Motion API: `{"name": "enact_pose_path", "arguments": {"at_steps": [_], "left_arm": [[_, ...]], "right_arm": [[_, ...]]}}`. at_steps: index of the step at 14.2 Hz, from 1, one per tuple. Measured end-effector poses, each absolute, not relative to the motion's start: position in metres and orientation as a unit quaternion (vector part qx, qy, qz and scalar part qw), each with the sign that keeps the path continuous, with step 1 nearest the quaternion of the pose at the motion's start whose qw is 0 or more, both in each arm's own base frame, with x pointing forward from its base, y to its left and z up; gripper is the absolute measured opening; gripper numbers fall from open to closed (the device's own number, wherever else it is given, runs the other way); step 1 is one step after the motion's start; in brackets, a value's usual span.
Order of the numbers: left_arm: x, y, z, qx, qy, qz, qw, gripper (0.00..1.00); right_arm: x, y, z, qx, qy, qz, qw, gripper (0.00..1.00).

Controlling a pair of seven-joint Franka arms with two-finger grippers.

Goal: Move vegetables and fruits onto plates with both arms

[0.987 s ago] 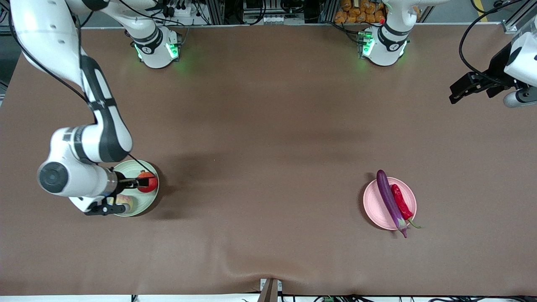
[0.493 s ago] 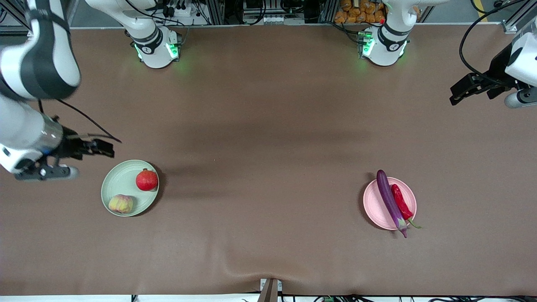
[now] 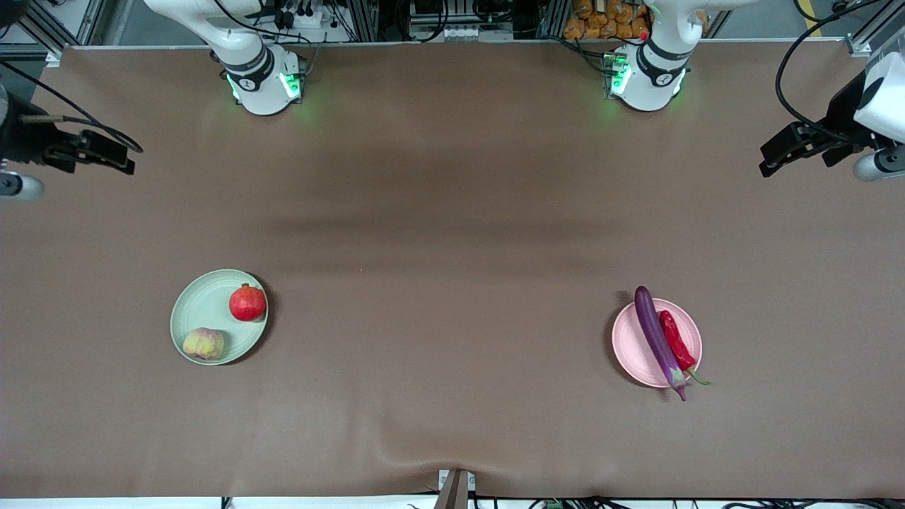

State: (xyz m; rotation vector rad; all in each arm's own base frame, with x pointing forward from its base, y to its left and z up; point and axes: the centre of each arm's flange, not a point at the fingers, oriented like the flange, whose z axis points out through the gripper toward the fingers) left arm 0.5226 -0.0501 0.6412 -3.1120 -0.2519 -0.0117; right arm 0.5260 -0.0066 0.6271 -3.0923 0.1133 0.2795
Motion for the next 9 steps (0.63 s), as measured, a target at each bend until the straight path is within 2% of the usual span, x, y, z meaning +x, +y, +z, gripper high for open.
{"name": "enact_pose_path", "arguments": {"at_steps": [9], "left_arm": [[0.529, -0.05, 0.653, -0.997, -0.081, -0.017, 0.007, 1.0]], "right_arm": [[0.521, -0.008, 0.64, -0.994, 0.055, 0.094, 0.016, 1.0]]}}
